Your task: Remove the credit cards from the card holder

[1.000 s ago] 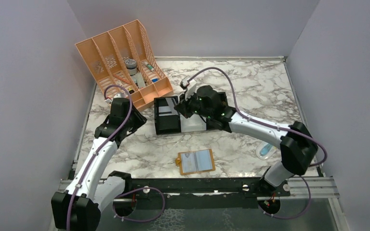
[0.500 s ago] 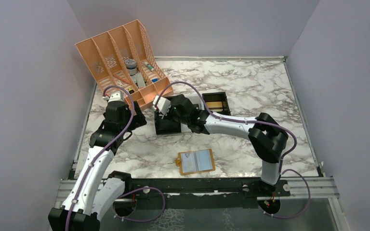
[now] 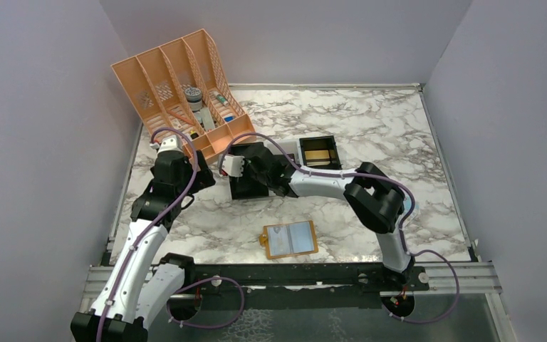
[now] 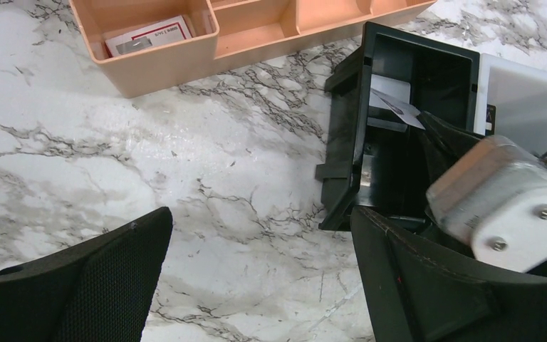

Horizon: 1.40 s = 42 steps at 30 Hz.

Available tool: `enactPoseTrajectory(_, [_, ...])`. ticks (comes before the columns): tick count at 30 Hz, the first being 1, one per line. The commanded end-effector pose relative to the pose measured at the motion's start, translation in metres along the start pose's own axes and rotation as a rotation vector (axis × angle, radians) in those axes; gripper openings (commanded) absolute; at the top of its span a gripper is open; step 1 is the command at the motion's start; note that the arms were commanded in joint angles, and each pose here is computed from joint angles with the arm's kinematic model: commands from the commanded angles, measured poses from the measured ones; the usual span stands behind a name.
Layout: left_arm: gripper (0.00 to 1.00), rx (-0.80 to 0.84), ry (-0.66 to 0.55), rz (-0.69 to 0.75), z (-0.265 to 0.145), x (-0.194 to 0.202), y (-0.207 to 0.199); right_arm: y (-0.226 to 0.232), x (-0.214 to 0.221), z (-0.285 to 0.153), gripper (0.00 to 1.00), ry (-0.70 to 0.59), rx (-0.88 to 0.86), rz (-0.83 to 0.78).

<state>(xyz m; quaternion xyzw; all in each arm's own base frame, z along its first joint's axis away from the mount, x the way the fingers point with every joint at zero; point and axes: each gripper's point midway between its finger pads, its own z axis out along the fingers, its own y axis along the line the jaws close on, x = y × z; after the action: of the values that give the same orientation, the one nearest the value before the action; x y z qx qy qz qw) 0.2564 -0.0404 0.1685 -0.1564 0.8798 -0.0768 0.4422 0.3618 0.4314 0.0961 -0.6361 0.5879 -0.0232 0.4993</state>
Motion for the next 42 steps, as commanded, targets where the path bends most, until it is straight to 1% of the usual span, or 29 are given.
enactPoseTrajectory(1, [0.99,-0.038,-0.022,0.005,-0.003,-0.001,0.01,-0.019,-0.004,0.013,0.03,0.014,0.072,-0.092])
enactPoseTrajectory(10, [0.99,-0.039,-0.03,0.003,-0.004,-0.002,0.011,-0.014,0.008,0.036,0.08,0.067,0.075,-0.184])
enactPoseTrajectory(18, [0.99,-0.045,-0.042,-0.001,-0.006,-0.003,0.012,-0.002,0.016,0.048,0.12,0.104,0.031,-0.179])
enactPoseTrajectory(19, [0.99,-0.047,-0.04,-0.001,-0.006,-0.003,0.012,-0.002,0.017,0.049,0.15,0.108,0.026,-0.173])
enactPoseTrajectory(20, [0.99,-0.047,-0.041,-0.001,-0.006,-0.003,0.013,0.001,0.019,0.049,0.21,0.116,0.014,-0.169])
enactPoseTrajectory(21, [0.99,-0.047,-0.041,0.0,-0.006,-0.003,0.012,0.004,0.02,0.05,0.25,0.12,-0.002,-0.167])
enactPoseTrajectory(25, [0.99,-0.047,-0.039,0.0,-0.005,-0.003,0.012,0.009,0.021,0.049,0.27,0.129,-0.037,-0.146])
enactPoseTrajectory(28, [0.99,-0.044,-0.037,0.0,-0.005,-0.003,0.012,0.011,0.023,0.047,0.39,0.137,-0.051,-0.138])
enactPoseTrajectory(34, [0.99,-0.042,-0.028,0.001,-0.004,-0.001,0.011,0.008,0.014,0.041,0.43,0.106,-0.061,-0.077])
enactPoseTrajectory(36, [0.99,-0.042,-0.026,0.001,-0.004,-0.001,0.011,0.006,0.011,0.041,0.45,0.095,-0.056,-0.069])
enactPoseTrajectory(42, [0.99,-0.041,-0.021,0.002,-0.003,0.001,0.011,0.001,0.009,0.042,0.46,0.09,-0.044,-0.06])
